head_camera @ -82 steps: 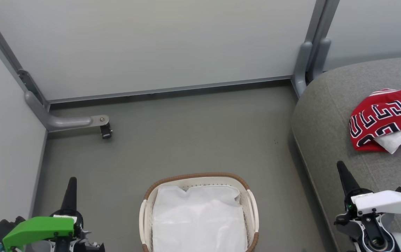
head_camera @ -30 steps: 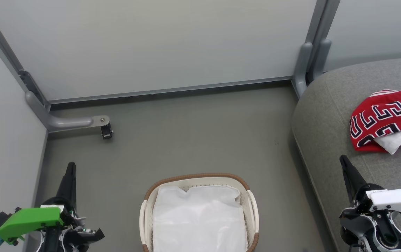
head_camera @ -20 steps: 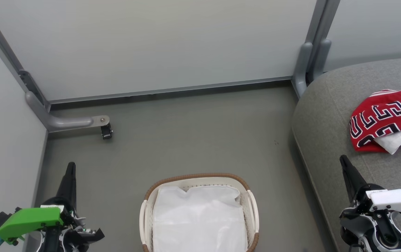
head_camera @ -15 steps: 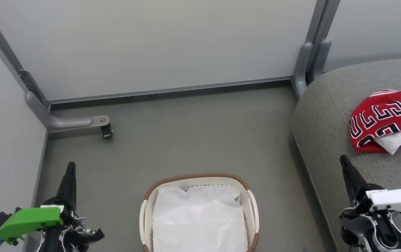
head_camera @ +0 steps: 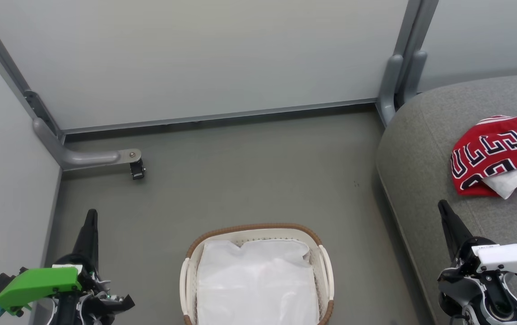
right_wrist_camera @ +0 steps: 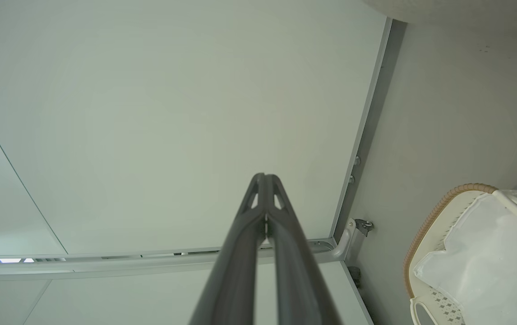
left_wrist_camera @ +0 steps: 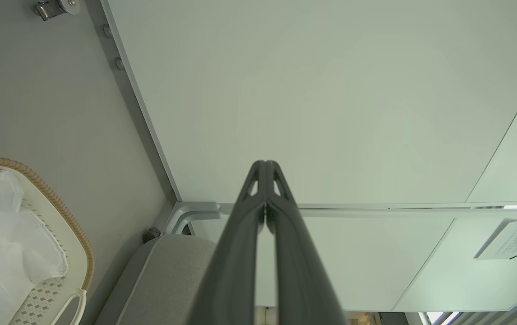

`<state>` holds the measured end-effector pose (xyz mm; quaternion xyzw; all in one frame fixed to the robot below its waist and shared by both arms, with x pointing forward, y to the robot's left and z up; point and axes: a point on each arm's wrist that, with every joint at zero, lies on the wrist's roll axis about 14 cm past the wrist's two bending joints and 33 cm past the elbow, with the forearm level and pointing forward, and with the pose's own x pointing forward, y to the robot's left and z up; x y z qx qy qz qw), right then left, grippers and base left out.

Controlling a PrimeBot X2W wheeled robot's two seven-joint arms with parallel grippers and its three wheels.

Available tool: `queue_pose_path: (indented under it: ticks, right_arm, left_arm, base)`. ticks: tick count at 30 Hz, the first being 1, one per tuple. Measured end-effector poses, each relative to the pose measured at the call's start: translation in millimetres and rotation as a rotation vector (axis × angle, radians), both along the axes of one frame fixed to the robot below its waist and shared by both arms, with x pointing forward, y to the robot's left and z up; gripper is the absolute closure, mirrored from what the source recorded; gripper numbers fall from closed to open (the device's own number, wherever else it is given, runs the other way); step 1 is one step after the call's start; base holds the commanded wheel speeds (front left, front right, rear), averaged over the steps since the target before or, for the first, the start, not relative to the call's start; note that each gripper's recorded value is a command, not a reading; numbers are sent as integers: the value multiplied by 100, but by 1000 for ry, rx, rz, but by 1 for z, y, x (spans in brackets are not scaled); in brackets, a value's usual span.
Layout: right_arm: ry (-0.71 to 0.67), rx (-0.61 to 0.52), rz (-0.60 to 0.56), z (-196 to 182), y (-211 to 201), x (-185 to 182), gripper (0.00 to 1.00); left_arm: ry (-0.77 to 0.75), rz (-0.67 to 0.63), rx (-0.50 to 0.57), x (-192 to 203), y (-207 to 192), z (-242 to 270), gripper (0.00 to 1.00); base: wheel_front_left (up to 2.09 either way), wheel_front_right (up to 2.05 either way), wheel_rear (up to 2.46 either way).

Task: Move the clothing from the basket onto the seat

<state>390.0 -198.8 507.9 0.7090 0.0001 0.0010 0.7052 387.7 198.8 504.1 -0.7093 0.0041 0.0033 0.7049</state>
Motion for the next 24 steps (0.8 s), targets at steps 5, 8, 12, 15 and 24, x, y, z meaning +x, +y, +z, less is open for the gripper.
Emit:
queue_pose_path:
  ticks: [5, 8, 12, 15, 24]
  right_arm:
    - [0, 0, 0, 0, 0, 0, 100]
    - [0, 0, 0, 0, 0, 0, 100]
    - [0, 0, 0, 0, 0, 0, 100]
    - [0, 0, 0, 0, 0, 0, 100]
    - [0, 0, 0, 0, 0, 0, 100]
  left_arm:
    - [0, 0, 0, 0, 0, 0, 100]
    - [0, 0, 0, 0, 0, 0, 100]
    - [0, 0, 0, 0, 0, 0, 100]
    - [0, 0, 0, 0, 0, 0, 100]
    - [0, 0, 0, 0, 0, 0, 100]
  base:
    - [0, 0, 0]
    - [0, 0, 0]
    - [0, 0, 0]
    - [0, 0, 0]
    - [0, 0, 0]
